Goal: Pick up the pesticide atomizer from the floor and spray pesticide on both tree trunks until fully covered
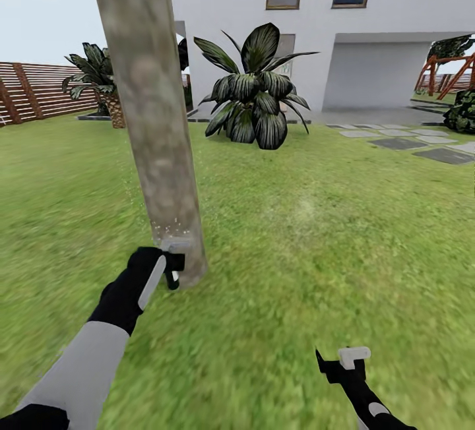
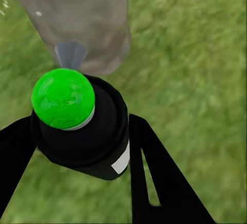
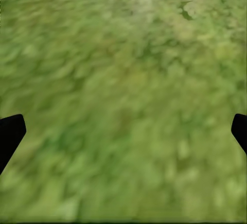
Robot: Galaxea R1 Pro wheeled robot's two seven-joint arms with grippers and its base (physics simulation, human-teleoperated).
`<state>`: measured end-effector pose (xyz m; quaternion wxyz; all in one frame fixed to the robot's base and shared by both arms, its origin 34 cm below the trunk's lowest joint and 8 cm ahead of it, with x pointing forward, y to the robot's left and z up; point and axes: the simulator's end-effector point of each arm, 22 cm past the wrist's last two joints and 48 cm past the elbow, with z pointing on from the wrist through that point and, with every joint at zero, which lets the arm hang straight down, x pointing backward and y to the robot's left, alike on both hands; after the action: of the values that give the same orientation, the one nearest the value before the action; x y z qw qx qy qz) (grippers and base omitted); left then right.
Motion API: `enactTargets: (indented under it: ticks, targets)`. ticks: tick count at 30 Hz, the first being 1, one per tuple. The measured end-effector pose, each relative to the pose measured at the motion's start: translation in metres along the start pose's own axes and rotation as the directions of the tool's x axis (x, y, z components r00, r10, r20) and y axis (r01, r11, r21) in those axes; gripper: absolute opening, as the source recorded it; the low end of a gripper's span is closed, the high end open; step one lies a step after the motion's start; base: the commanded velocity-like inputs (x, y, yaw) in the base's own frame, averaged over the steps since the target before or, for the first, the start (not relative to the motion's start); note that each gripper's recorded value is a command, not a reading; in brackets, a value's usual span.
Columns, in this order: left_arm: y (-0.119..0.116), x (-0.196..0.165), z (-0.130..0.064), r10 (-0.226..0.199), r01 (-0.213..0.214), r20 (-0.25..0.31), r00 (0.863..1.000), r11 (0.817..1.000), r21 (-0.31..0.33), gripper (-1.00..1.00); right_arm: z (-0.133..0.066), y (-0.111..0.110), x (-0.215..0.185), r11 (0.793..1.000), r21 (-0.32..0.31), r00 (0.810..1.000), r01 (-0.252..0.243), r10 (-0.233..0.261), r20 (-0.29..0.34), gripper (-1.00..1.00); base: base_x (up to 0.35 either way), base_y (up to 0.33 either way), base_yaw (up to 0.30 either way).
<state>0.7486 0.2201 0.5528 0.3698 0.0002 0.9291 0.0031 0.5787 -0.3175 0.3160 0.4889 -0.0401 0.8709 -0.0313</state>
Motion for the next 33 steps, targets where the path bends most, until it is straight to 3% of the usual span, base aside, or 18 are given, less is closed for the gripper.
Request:
enactTargets:
  ticks: [2, 6, 9, 12, 13, 15, 18, 21, 24, 27, 29, 31, 33]
  targets:
    - [-0.01, -0.025, -0.008, 0.006, -0.006, 0.037, 0.999, 1.0, 0.01, -1.0, 0.0, 0.0, 0.0, 1.0, 0.0, 1.0, 0.0, 0.0, 0.0, 1.0, -0.009, 0.0, 0.0]
    - [-0.005, -0.052, -0.022, 0.021, -0.021, 0.039, 0.999, 1.0, -0.001, -1.0, 0.0, 0.0, 0.0, 1.0, 0.0, 1.0, 0.0, 0.0, 0.0, 1.0, -0.001, 0.0, 0.0]
    - [0.014, -0.067, -0.031, 0.016, -0.014, 0.061, 0.998, 1.0, -0.026, -1.0, 0.0, 0.0, 0.0, 1.0, 0.0, 1.0, 0.0, 0.0, 0.0, 1.0, 0.0, 0.0, 0.0]
    - [0.064, -0.064, -0.031, 0.02, -0.015, 0.05, 0.999, 0.995, -0.095, -1.0, 0.0, 0.0, 0.0, 1.0, 0.0, 1.0, 0.0, 0.0, 0.0, 1.0, 0.0, 0.0, 0.0]
    - [0.068, -0.062, -0.031, 0.016, -0.011, 0.048, 0.999, 0.995, -0.096, -1.0, 0.0, 0.0, 0.0, 1.0, 0.0, 1.0, 0.0, 0.0, 0.0, 1.0, 0.0, 0.0, 0.0]
    - [0.066, -0.064, -0.031, 0.015, -0.011, 0.05, 0.999, 0.996, -0.088, -1.0, 0.0, 0.0, 0.0, 1.0, 0.0, 1.0, 0.0, 0.0, 0.0, 1.0, 0.0, 0.0, 0.0]
    - [0.014, -0.068, -0.033, 0.009, -0.008, 0.059, 0.998, 1.0, -0.008, -1.0, 0.0, 0.0, 0.0, 1.0, 0.0, 1.0, 0.0, 0.0, 0.0, 1.0, 0.0, 0.0, 0.0]
    - [-0.011, -0.078, -0.039, 0.014, -0.016, 0.078, 0.997, 1.0, 0.019, -1.0, 0.0, -0.001, 0.0, 1.0, 0.001, 1.0, 0.0, 0.0, 0.0, 1.0, 0.0, 0.0, 0.0]
    - [0.006, -0.09, -0.047, 0.02, -0.019, 0.105, 0.994, 1.0, -0.013, -1.0, 0.0, -0.002, 0.0, 1.0, 0.002, 1.0, 0.001, -0.001, 0.0, 1.0, 0.0, 0.0, 0.0]
    - [0.057, -0.096, -0.053, 0.027, -0.016, 0.12, 0.992, 0.996, -0.09, -1.0, 0.0, -0.002, 0.0, 1.0, 0.002, 1.0, 0.002, -0.002, 0.0, 1.0, 0.0, 0.0, 0.0]
    - [0.073, -0.096, -0.054, 0.025, -0.011, 0.121, 0.992, 0.994, -0.108, -1.0, 0.0, -0.002, 0.0, 1.0, 0.003, 1.0, 0.001, -0.001, 0.0, 1.0, 0.0, 0.0, 0.0]
    - [0.068, -0.096, -0.054, 0.021, -0.01, 0.122, 0.992, 0.996, -0.093, -1.0, 0.0, -0.002, 0.0, 1.0, 0.003, 1.0, 0.001, -0.001, 0.0, 1.0, 0.0, 0.0, 0.0]
    - [0.046, -0.103, -0.059, 0.02, -0.012, 0.144, 0.989, 0.998, -0.058, -1.0, 0.0, -0.002, 0.0, 1.0, 0.002, 1.0, 0.001, -0.001, 0.0, 1.0, 0.0, 0.0, 0.0]
